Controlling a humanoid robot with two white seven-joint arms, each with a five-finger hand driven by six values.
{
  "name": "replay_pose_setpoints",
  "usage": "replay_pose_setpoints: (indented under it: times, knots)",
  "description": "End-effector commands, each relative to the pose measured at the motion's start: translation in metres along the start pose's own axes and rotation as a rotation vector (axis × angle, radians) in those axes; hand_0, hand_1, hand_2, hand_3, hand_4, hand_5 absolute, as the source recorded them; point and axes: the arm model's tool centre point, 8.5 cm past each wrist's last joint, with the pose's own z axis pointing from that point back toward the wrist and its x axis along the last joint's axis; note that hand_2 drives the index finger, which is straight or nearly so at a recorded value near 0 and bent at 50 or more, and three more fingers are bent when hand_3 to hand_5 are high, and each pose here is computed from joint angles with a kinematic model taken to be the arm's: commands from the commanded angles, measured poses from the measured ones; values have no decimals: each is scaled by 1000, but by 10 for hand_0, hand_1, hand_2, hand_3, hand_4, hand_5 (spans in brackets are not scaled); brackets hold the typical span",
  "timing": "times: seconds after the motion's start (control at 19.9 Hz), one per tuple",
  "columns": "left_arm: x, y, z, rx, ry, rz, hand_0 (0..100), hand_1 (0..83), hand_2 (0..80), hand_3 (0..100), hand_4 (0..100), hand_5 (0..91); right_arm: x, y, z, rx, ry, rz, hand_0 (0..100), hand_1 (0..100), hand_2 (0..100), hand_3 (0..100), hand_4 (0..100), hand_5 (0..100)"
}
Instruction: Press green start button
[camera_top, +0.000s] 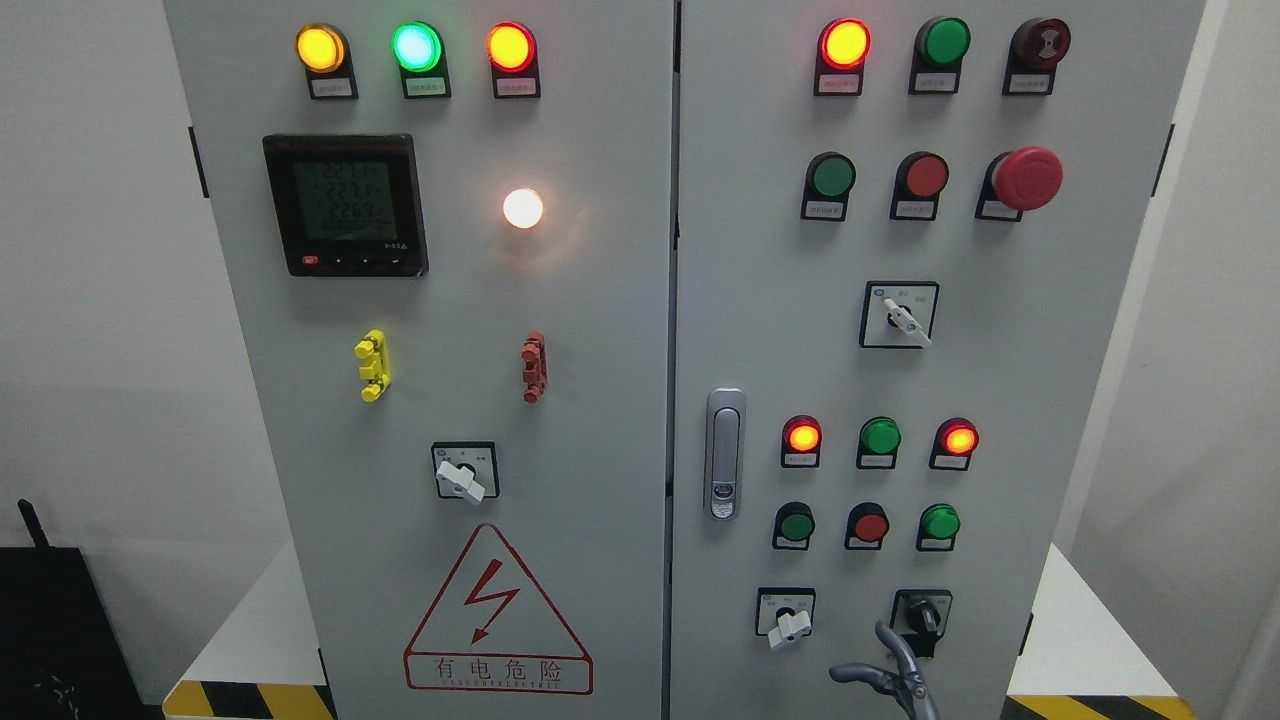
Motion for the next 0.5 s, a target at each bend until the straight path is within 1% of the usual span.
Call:
replay_pose_setpoints:
  times: [0.0,0.05,0.1,0.15,0.25,0.4,0.45]
  knots:
    - [0,0,0,0,0,0,120,556,0,0,0,0,9,17,10,14,11,-138,418,247,0,104,61,0]
    - [0,0,0,0,0,0,120,556,0,0,0,0,9,20,11,21,13,-153,394,238,0,74,19,0]
    - [0,0,0,0,0,0,120,556,0,0,0,0,10,22,12,37,14,-166,373,230,0,50,0,0]
    - [0,0,0,0,0,0,120,556,0,0,0,0,9,23,14,45,19,-179,355,224,0,42,0,0]
    - [0,0,0,0,0,0,120,556,0,0,0,0,10,25,15,47,24,-212,280,197,0,0,0,0]
    - [0,0,0,0,0,0,120,556,0,0,0,0,9,26,15,38,31,-250,186,176,0,0,0,0]
    - [0,0,0,0,0,0,120,556,0,0,0,0,9,27,15,40,33,-262,176,172,0,0,0,0]
